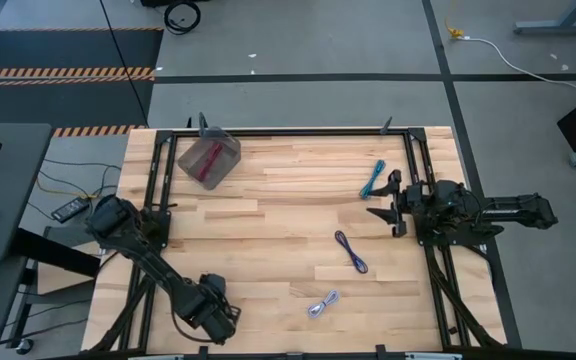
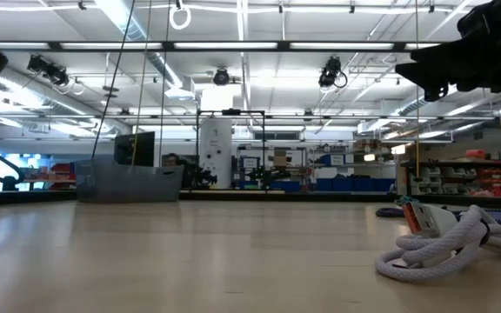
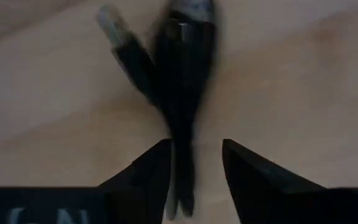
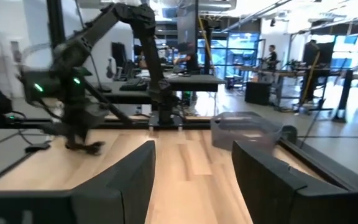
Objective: Pick and place USB-C Cables
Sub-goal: Put the black USB cable into the black bin
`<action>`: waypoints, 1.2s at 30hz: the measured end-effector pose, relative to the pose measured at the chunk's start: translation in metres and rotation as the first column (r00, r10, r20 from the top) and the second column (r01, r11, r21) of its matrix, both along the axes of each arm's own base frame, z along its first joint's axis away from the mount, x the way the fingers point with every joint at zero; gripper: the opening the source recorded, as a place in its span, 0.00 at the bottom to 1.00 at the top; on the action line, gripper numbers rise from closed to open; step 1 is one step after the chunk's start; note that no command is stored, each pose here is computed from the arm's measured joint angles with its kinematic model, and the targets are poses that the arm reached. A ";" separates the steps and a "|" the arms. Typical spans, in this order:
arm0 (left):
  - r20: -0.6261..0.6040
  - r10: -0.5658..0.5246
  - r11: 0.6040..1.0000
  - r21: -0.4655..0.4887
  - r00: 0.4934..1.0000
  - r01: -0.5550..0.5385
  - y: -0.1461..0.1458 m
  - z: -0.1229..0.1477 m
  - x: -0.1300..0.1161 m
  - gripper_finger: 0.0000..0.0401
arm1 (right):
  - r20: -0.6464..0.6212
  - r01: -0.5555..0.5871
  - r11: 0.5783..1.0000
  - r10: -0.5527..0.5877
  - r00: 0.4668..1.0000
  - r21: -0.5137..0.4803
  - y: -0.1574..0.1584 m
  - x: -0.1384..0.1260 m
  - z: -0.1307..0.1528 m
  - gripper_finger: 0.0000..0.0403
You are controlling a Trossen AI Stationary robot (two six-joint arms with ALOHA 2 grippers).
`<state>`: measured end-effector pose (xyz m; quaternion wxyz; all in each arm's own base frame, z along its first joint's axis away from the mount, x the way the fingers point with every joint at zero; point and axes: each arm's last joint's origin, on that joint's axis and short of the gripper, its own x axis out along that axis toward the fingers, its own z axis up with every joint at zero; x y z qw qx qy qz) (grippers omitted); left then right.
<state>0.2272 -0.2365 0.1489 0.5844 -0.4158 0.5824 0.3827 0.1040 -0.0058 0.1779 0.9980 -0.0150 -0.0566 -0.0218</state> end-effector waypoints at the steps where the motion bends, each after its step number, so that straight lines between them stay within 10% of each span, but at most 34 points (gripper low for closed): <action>1: -0.029 -0.003 1.000 0.029 1.000 0.004 0.003 -0.003 -0.002 0.31 | 0.000 -0.009 1.000 0.009 1.000 0.009 0.000 0.000 0.000 0.54; 8: -0.042 -0.101 0.995 0.016 0.994 0.102 0.009 -0.001 0.003 0.06 | -0.009 -0.050 0.998 0.050 0.999 0.026 0.001 0.000 -0.001 0.55; 16: -0.153 -0.214 0.971 0.073 0.965 0.227 0.047 0.015 0.016 0.06 | -0.010 -0.050 0.998 0.050 0.999 0.029 0.001 0.000 -0.001 0.54; 36: -0.085 -0.294 0.889 0.342 0.952 0.305 0.243 0.135 0.007 0.06 | 0.005 0.070 0.997 -0.070 0.998 0.018 -0.002 0.000 0.001 0.53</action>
